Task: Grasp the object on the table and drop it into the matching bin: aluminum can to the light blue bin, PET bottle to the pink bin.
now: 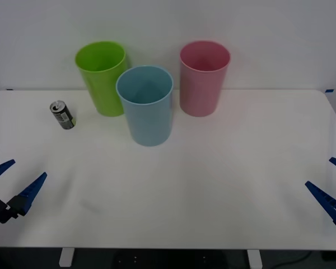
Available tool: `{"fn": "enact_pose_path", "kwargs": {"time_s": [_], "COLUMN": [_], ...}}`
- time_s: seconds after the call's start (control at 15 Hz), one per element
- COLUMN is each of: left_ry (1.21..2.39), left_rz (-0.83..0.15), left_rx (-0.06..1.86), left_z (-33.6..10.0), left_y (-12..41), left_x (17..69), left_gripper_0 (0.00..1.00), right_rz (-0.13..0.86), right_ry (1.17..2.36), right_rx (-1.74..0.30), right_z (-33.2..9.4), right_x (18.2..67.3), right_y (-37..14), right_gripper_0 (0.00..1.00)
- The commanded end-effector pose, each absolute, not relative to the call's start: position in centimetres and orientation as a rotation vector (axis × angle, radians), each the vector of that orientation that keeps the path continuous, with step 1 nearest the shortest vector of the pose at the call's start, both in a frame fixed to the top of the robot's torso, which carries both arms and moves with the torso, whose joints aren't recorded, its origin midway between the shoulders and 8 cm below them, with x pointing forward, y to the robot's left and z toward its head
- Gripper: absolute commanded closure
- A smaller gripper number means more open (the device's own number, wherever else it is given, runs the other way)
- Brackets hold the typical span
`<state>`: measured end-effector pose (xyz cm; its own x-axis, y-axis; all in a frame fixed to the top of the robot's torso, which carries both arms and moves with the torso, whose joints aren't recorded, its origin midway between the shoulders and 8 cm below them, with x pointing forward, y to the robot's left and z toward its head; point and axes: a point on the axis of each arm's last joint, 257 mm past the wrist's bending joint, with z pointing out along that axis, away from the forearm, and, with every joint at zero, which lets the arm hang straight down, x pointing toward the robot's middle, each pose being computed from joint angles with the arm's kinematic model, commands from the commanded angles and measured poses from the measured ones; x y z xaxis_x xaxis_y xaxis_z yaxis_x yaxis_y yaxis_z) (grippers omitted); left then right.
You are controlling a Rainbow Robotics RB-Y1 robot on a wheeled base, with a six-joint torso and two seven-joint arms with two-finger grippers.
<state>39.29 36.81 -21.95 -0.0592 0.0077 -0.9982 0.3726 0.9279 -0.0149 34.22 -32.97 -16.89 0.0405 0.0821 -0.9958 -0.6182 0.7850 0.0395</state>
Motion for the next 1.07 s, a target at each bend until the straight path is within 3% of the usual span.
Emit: {"fn": "enact_pose_path", "kwargs": {"time_s": [0.07, 1.07], "left_ry": [1.619, 1.637], "left_rz": [-0.257, -0.226], "left_rx": [0.262, 0.066], "left_z": [-22.5, -25.5], "left_y": [36.9, 38.4], "left_x": [40.8, 50.2], "left_gripper_0": [0.00, 0.00], "right_rz": [0.567, 0.567], "right_ry": [1.441, 1.441], "right_rx": [-0.465, -0.465], "right_z": [-16.9, -16.9], "right_x": [34.2, 34.2], "right_y": [-33.0, -33.0], "right_gripper_0": [0.00, 0.00]}}
